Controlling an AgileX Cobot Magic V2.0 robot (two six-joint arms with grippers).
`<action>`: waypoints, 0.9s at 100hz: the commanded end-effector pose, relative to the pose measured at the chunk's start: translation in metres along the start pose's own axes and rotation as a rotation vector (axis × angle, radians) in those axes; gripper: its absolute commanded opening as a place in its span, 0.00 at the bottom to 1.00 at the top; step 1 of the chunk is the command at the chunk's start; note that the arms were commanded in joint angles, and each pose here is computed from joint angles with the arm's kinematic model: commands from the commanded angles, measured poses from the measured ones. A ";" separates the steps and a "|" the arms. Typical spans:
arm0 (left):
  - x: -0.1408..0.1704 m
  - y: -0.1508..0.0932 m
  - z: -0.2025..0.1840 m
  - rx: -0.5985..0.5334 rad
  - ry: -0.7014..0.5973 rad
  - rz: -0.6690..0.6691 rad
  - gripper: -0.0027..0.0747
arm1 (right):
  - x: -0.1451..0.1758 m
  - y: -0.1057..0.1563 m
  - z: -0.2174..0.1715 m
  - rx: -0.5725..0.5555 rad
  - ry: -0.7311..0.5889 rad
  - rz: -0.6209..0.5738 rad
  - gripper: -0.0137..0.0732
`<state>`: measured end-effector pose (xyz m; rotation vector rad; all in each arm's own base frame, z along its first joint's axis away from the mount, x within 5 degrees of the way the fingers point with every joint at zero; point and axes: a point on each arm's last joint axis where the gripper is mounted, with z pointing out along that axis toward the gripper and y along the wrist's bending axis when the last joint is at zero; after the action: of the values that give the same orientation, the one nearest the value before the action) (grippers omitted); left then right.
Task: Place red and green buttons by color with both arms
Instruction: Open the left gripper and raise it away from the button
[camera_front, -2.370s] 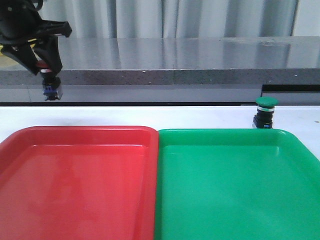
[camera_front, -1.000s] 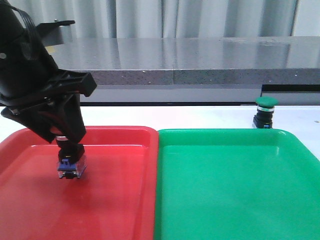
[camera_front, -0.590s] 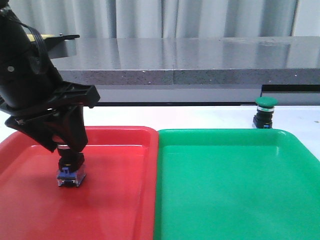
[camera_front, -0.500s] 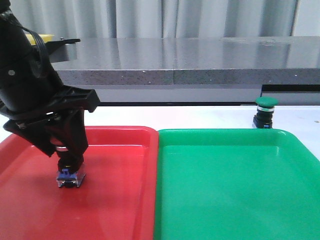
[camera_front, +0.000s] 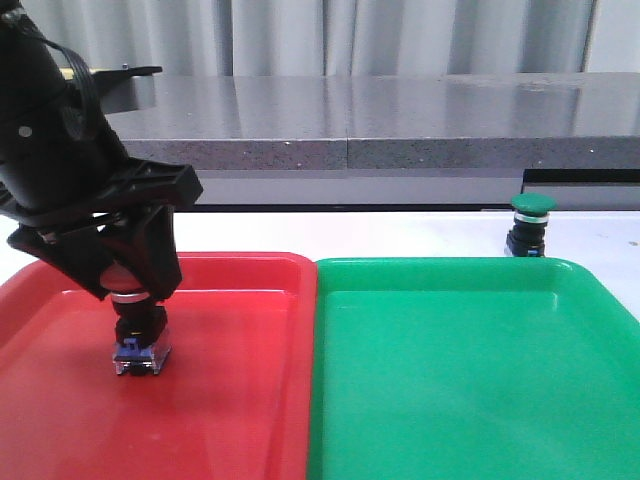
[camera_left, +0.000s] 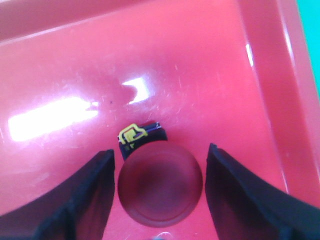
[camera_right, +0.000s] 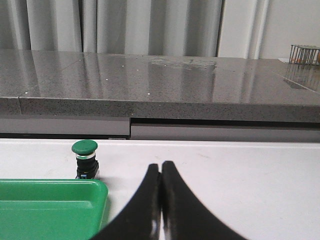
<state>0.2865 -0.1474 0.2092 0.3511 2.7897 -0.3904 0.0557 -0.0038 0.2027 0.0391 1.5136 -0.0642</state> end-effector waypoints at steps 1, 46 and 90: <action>-0.010 -0.010 -0.029 0.035 -0.114 0.005 0.55 | -0.015 0.001 -0.002 -0.014 -0.115 -0.010 0.08; -0.002 -0.020 -0.097 0.079 -0.309 0.039 0.30 | -0.015 0.001 -0.002 -0.014 -0.115 -0.010 0.08; 0.017 -0.027 -0.171 0.128 -0.576 0.080 0.01 | -0.015 0.001 -0.002 -0.014 -0.115 -0.010 0.08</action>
<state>0.2279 -0.1204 0.3361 0.3405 2.3459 -0.5069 0.0557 -0.0038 0.2027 0.0391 1.5136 -0.0642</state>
